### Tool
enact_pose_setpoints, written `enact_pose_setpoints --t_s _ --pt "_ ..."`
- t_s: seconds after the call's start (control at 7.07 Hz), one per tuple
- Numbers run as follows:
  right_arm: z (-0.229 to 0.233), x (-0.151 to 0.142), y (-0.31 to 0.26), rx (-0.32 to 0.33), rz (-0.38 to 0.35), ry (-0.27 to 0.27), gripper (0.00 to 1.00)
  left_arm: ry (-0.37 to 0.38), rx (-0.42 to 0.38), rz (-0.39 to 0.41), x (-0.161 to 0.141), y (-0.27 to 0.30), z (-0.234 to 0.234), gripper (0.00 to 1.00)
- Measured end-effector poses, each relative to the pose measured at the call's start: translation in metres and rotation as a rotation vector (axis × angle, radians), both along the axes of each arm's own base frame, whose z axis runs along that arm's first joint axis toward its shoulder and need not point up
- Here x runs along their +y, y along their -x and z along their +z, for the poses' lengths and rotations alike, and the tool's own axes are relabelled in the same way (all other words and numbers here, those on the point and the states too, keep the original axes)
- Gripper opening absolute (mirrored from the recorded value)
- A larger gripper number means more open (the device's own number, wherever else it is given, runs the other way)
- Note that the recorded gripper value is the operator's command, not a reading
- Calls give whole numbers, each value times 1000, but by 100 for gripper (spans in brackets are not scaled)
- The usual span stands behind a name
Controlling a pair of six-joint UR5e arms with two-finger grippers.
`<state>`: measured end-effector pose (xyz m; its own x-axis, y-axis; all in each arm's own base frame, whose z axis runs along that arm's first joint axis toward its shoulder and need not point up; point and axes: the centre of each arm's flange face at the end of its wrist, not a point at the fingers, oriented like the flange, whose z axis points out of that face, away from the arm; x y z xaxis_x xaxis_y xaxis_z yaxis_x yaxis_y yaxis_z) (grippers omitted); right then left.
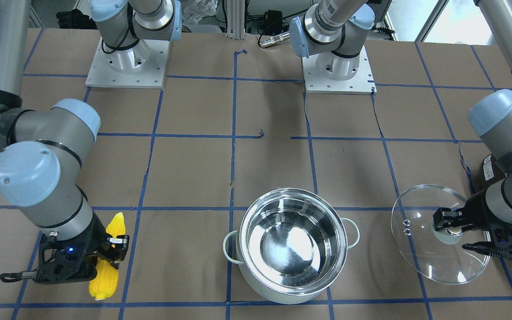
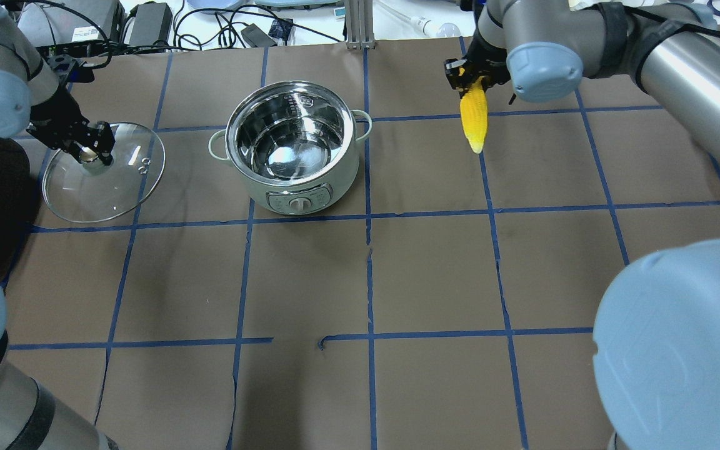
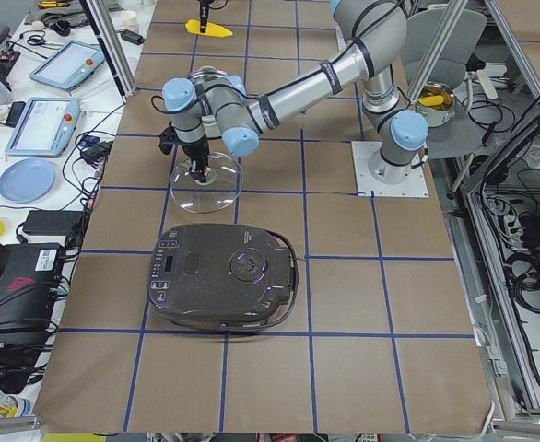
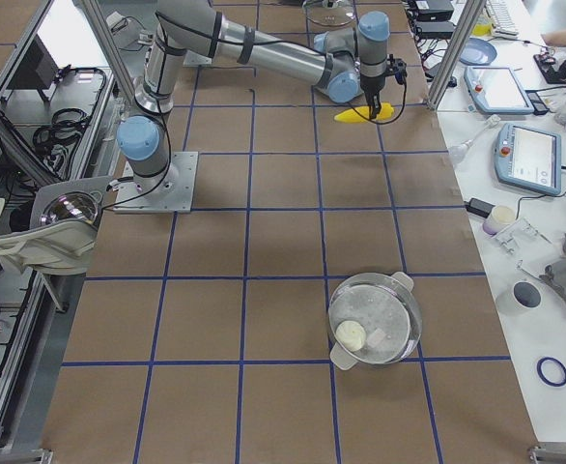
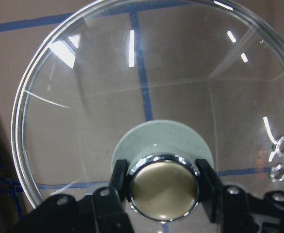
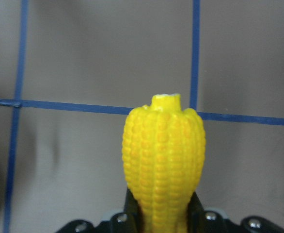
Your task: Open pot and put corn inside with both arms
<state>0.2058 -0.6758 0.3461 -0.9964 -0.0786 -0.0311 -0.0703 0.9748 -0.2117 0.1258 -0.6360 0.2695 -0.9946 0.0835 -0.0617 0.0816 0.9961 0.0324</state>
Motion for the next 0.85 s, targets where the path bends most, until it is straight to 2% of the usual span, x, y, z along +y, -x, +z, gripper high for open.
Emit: enact_pose_setpoints --t_s 0.28,0.42,0.57,0.85 --pt "51 34 -110 9 -27 5 23 4 2 -1 34 13 -29 0" --pt "72 42 -140 -6 -49 10 23 3 1 -6 42 23 -31 18" --pt "84 49 -171 -18 -58 13 22 2 1 -16 47 35 -32 99" --pt "68 59 -244 -29 -56 7 22 18 -7 -27 48 43 -33 100"
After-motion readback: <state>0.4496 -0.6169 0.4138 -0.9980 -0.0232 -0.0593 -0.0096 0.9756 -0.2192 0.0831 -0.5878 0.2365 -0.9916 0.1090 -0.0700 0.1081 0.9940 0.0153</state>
